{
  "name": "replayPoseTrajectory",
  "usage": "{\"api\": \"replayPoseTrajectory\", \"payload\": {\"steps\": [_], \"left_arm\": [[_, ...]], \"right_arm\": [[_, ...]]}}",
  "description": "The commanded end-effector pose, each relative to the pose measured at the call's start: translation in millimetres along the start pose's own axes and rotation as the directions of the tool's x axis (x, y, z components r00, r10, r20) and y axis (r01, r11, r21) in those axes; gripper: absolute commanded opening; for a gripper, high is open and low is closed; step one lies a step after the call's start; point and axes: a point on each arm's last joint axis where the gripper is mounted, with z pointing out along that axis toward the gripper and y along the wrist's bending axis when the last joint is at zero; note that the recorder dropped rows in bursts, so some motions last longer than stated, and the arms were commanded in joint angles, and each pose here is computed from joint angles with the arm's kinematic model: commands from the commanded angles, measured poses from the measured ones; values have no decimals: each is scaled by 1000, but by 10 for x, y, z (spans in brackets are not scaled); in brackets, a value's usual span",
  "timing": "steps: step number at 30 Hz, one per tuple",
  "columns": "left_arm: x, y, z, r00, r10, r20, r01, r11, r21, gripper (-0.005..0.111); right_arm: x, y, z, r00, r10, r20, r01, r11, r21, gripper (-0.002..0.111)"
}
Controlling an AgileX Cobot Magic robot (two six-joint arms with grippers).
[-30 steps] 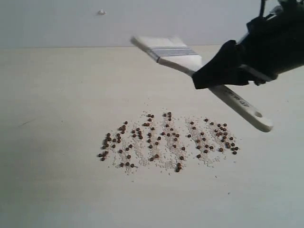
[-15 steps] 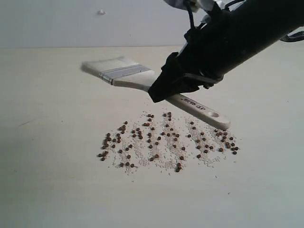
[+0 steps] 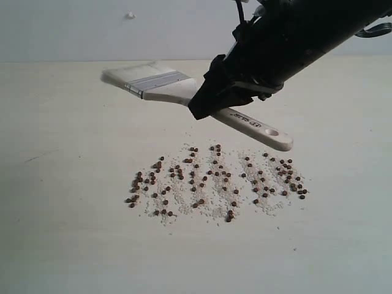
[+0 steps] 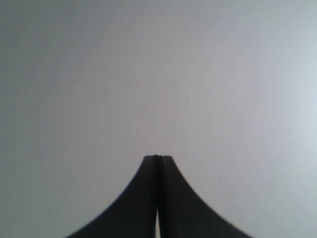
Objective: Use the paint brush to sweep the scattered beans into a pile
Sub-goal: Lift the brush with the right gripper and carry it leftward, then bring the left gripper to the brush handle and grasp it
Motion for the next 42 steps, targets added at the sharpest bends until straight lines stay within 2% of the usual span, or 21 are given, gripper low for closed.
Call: {"api": "replayPoseTrajectory", "payload": {"steps": [1, 3, 5, 7, 8, 10, 11, 12, 13, 14, 16, 19, 20, 22, 23, 24, 25, 32, 34, 39, 42], "left_arm": [[-148, 46, 266, 999, -22, -41, 17, 993, -119, 0], [-228, 42, 519, 997, -61, -57, 53, 990, -133, 0], [-296, 4, 1022, 977, 119, -175, -133, 988, -71, 0], [-285, -43, 1358, 892, 347, -291, -343, 937, 64, 0], [-267, -67, 1466, 828, 459, -323, -435, 888, 149, 0], [-196, -160, 1667, 667, 673, -319, -547, 733, 403, 0], [-99, -234, 1784, 548, 790, -274, -527, 581, 620, 0], [-34, -247, 1828, 486, 840, -242, -492, 491, 719, 0], [61, -243, 1921, 493, 838, -234, -414, 462, 784, 0], [132, -224, 1952, 490, 841, -232, -399, 452, 798, 0], [341, -129, 2031, 438, 870, -226, -405, 416, 814, 0], [595, -126, 2058, 439, 871, -223, -339, 390, 856, 1], [689, -168, 2050, 442, 876, -193, -316, 354, 880, 4], [890, -259, 2029, 429, 891, -148, -292, 292, 911, 25], [1014, -306, 1998, 400, 907, -135, -292, 266, 919, 44], [1101, -309, 1976, 350, 930, -114, -315, 232, 921, 53], [1160, -315, 1958, 314, 944, -98, -328, 205, 922, 55], [1544, -409, 1667, 21, 977, 212, -341, -192, 920, 54], [1599, -427, 1598, -36, 956, 291, -324, -287, 902, 54], [1694, -548, 1498, 18, 946, 324, -286, -306, 908, 54], [1752, -649, 1433, 97, 948, 303, -252, -272, 929, 54]], "right_arm": [[-62, 27, -55, 1000, -17, 12, 17, 1000, 1, 0], [-84, 21, -72, 1000, 1, 17, -1, 1000, 16, 0], [-108, 26, -105, 1000, 20, 8, -20, 999, 28, 0], [-102, 27, -109, 999, 37, -1, -37, 999, 28, 0], [-99, 30, -109, 999, 41, -5, -41, 999, 26, 0], [-86, 19, -109, 999, 34, -19, -33, 999, 38, 0], [-73, -10, -91, 998, 49, -35, -47, 997, 55, 0], [-68, -23, -80, 998, 50, -42, -47, 997, 61, 0], [-54, -44, -51, 996, 66, -61, -62, 996, 61, 0], [-44, -53, -36, 995, 72, -74, -68, 996, 60, 0], [-28, -83, 17, 992, 83, -99, -78, 996, 52, 0], [-34, -140, 94, 989, 95, -113, -89, 995, 52, 0], [-49, -176, 148, 986, 101, -135, -96, 994, 42, 0], [-111, -224, 213, 981, 101, -166, -98, 995, 23, 0], [-162, -257, 243, 980, 94, -177, -92, 996, 20, 0], [-204, -287, 256, 979, 82, -185, -78, 997, 28, 0], [-236, -313, 266, 980, 72, -186, -66, 997, 38, 0], [-403, -452, 359, 979, 39, -198, -26, 997, 67, 0], [-403, -484, 385, 977, 35, -209, -20, 997, 76, 0], [-413, -525, 424, 976, 34, -214, -15, 996, 86, 0], [-412, -525, 424, 976, 34, -214, -16, 996, 86, 0]]}}
